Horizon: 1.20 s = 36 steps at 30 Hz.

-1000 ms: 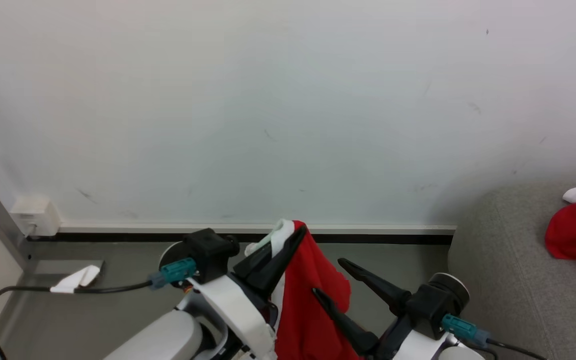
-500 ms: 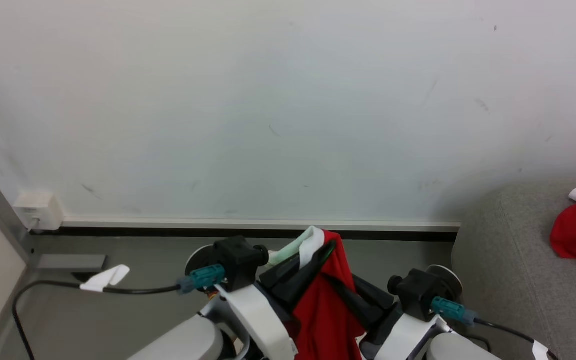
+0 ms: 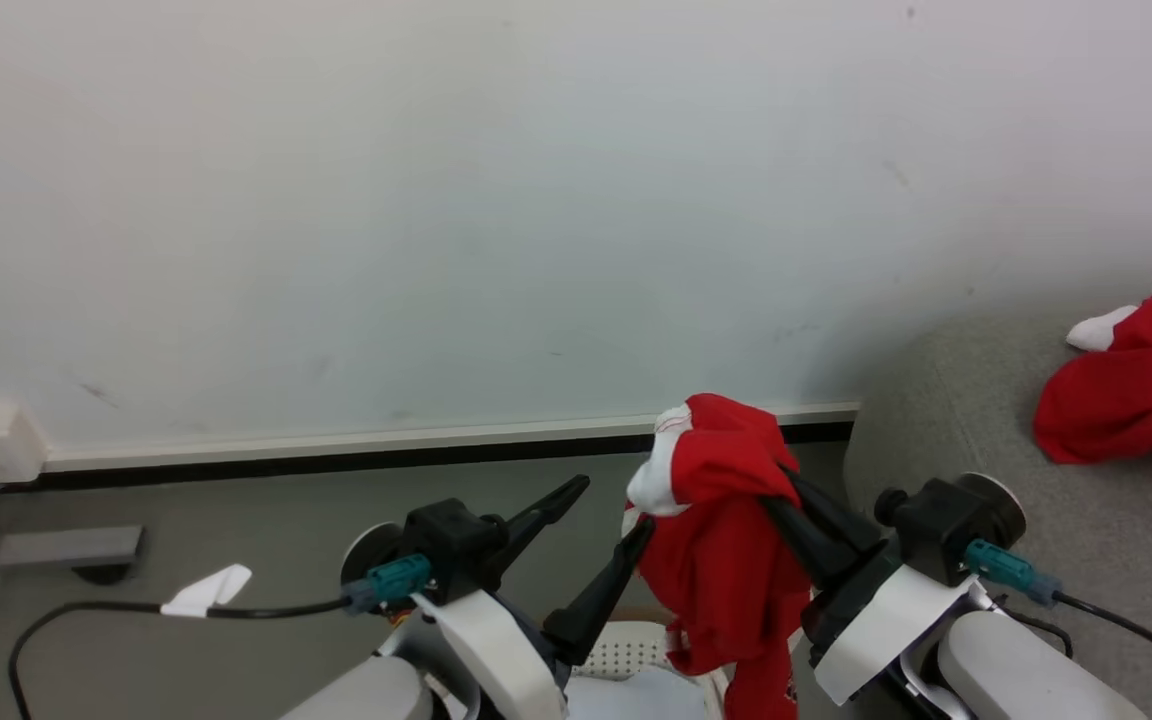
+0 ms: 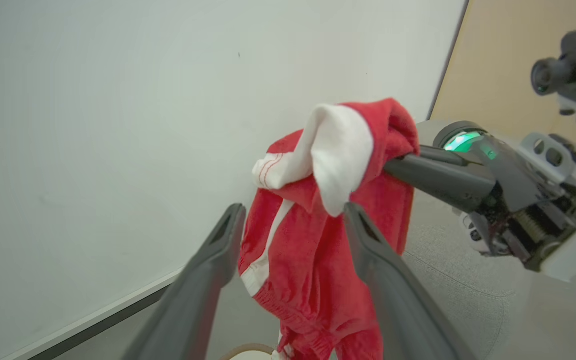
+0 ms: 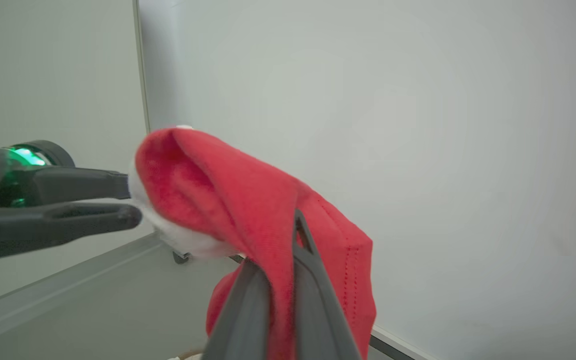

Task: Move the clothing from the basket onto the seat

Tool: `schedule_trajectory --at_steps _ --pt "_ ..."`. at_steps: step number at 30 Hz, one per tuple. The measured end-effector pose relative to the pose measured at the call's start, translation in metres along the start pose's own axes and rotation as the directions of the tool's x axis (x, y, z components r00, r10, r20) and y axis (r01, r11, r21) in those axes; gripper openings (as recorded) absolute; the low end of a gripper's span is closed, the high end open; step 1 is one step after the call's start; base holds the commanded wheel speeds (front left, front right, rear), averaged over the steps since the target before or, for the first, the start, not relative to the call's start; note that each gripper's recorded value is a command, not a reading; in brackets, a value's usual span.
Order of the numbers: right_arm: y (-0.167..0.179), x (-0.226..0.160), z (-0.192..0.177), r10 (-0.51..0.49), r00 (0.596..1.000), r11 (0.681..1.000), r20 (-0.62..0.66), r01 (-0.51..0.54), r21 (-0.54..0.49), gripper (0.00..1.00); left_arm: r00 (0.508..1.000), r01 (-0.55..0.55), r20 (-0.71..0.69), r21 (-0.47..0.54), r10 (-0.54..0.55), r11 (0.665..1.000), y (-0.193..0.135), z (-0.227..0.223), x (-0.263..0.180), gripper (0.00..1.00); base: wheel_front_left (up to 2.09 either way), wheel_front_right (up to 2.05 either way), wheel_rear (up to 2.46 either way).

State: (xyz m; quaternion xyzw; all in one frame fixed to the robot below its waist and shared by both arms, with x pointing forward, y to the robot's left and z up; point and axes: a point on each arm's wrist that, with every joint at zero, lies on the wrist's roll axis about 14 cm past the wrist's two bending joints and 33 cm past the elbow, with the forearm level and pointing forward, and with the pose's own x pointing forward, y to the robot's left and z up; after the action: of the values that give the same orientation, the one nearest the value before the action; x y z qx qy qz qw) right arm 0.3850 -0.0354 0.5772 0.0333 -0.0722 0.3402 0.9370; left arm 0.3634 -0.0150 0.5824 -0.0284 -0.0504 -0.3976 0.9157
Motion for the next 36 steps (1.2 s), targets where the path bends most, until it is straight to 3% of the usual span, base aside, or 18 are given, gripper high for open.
schedule_trajectory --at_steps 9,21,28,33,36 --pt "-0.047 -0.037 0.011 -0.141 0.99 0.988 0.011 0.141 -0.054 0.0 0.989 0.145 -0.002 -0.06 -0.145 0.988 -0.041 -0.016 0.031 1.0 0.0 0.0 0.0" --pt "-0.089 -0.094 0.018 -0.305 0.952 0.947 0.0 0.304 -0.103 0.0 0.951 0.308 -0.001 -0.108 -0.31 0.945 -0.089 -0.028 0.061 1.0 0.0 0.0 0.0" --pt "-0.103 -0.101 0.02 -0.343 0.939 0.935 -0.009 0.34 -0.104 0.0 0.947 0.319 -0.007 -0.124 -0.322 0.94 -0.09 -0.034 0.065 1.0 0.0 0.0 0.0" --pt "-0.133 -0.103 0.026 -0.411 0.912 0.907 -0.003 0.408 -0.106 0.0 0.95 0.309 -0.001 -0.139 -0.312 0.941 -0.082 -0.036 0.072 1.0 0.0 0.0 0.0" --pt "-0.167 -0.098 0.045 -0.47 0.882 0.874 0.037 0.471 -0.117 0.0 0.948 0.317 0.012 -0.145 -0.319 0.937 -0.073 -0.036 0.082 1.0 0.0 0.0 0.0"
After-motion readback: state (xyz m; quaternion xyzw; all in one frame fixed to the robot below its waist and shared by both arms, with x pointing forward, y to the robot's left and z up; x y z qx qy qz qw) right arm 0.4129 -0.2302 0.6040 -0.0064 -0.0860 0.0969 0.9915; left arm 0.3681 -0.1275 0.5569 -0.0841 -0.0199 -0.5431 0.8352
